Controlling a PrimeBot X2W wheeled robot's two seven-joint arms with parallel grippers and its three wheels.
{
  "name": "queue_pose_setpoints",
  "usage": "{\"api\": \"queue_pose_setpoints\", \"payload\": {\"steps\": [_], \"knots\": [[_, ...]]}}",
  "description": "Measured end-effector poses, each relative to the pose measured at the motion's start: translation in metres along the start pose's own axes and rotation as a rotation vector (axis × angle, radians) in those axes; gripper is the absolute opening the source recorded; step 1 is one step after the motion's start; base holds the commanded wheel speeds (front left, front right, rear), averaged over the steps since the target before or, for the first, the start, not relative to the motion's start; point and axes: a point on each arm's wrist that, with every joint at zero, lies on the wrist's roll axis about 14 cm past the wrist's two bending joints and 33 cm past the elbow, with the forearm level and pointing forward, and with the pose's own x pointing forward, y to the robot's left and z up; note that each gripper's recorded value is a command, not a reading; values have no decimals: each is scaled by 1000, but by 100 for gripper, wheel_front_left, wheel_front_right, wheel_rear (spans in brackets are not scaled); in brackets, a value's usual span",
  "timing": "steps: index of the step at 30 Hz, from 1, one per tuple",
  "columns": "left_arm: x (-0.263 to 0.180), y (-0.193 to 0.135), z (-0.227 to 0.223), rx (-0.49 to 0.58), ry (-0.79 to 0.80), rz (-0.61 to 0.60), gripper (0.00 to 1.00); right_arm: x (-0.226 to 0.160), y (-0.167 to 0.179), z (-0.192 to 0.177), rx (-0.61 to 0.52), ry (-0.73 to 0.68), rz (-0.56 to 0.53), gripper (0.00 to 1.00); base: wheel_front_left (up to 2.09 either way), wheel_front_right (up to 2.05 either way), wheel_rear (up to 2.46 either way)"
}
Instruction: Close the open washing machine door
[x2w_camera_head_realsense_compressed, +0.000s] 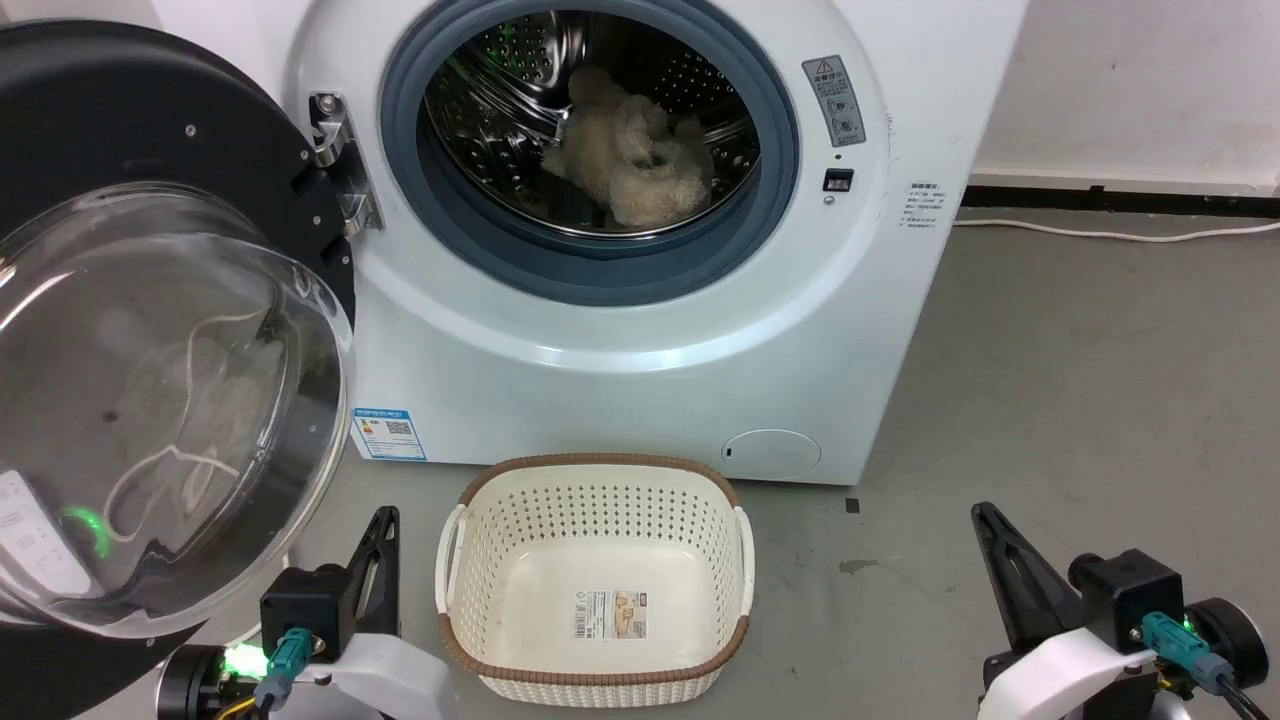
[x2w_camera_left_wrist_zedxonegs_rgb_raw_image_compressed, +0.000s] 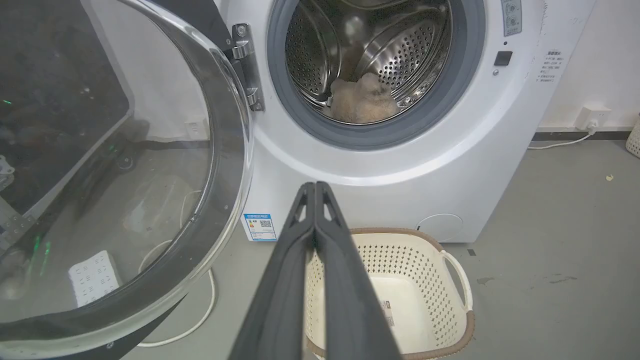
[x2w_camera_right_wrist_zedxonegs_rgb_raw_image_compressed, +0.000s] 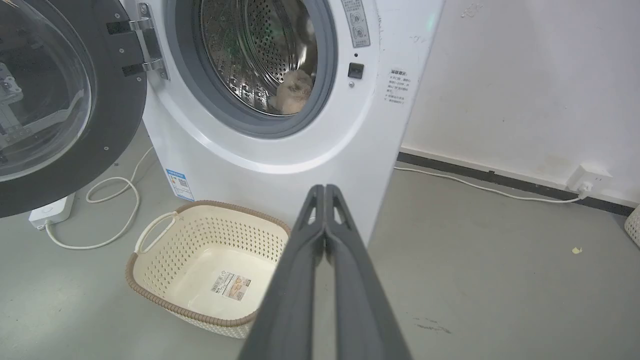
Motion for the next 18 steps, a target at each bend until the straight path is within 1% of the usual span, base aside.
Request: {"api": "queue_pose_setpoints", "payload": {"steps": [14,15,18], "knots": [[0,0,0,0,0,0,0,0,0,0,0,0,0,0,0,0,0],[0,0,0,0,1,-1,100,0,0,0,0,1,0,100,0,0,0],[0,-1,0,0,1,-2,100,0,0,0,0,1,0,100,0,0,0]]}}
